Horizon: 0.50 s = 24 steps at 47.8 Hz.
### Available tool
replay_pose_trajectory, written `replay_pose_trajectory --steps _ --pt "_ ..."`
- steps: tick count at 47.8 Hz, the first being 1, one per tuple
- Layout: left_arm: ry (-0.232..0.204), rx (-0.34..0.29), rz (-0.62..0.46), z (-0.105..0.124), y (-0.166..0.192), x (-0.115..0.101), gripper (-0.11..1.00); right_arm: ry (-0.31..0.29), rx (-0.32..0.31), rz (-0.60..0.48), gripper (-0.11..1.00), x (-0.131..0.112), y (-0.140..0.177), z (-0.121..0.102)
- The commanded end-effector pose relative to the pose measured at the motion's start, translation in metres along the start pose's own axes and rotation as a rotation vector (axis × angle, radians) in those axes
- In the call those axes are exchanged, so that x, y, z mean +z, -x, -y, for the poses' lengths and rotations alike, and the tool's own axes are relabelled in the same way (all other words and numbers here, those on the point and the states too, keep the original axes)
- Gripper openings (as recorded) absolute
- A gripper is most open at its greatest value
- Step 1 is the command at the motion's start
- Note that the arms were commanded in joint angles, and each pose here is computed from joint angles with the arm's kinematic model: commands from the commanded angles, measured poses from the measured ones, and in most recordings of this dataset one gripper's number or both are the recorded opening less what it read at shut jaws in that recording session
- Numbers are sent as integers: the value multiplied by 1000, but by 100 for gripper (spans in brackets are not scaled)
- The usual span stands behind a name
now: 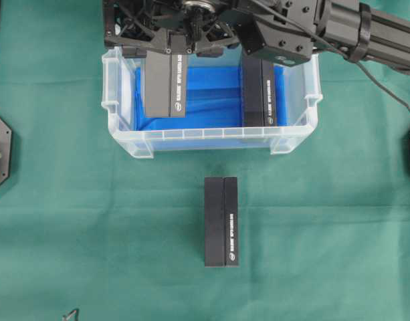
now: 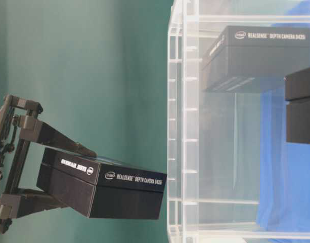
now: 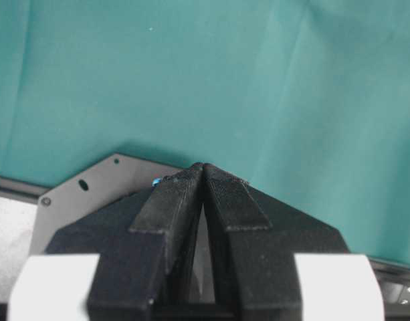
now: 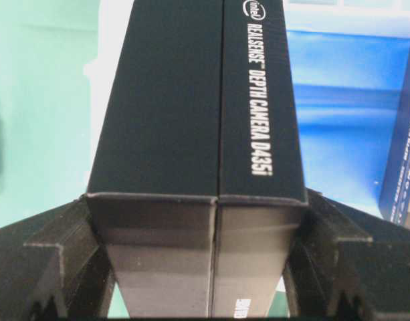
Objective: Take the box out of the case with the right arm.
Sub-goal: 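Lift the left box upward out of the foam with the right gripper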
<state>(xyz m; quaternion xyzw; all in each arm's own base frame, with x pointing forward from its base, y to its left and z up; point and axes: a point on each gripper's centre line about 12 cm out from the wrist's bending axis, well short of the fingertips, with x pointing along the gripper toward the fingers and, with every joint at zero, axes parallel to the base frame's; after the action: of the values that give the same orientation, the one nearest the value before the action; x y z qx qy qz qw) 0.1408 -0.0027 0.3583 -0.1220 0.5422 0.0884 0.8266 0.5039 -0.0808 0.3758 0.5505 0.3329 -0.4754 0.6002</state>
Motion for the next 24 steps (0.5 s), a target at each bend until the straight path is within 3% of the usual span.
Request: replay_pose_trajectory --steps 1,24 --pt "3 -2 14 0 3 3 3 -13 97 11 68 7 45 2" --pt "3 -3 15 0 3 3 3 -13 96 13 68 7 44 2"
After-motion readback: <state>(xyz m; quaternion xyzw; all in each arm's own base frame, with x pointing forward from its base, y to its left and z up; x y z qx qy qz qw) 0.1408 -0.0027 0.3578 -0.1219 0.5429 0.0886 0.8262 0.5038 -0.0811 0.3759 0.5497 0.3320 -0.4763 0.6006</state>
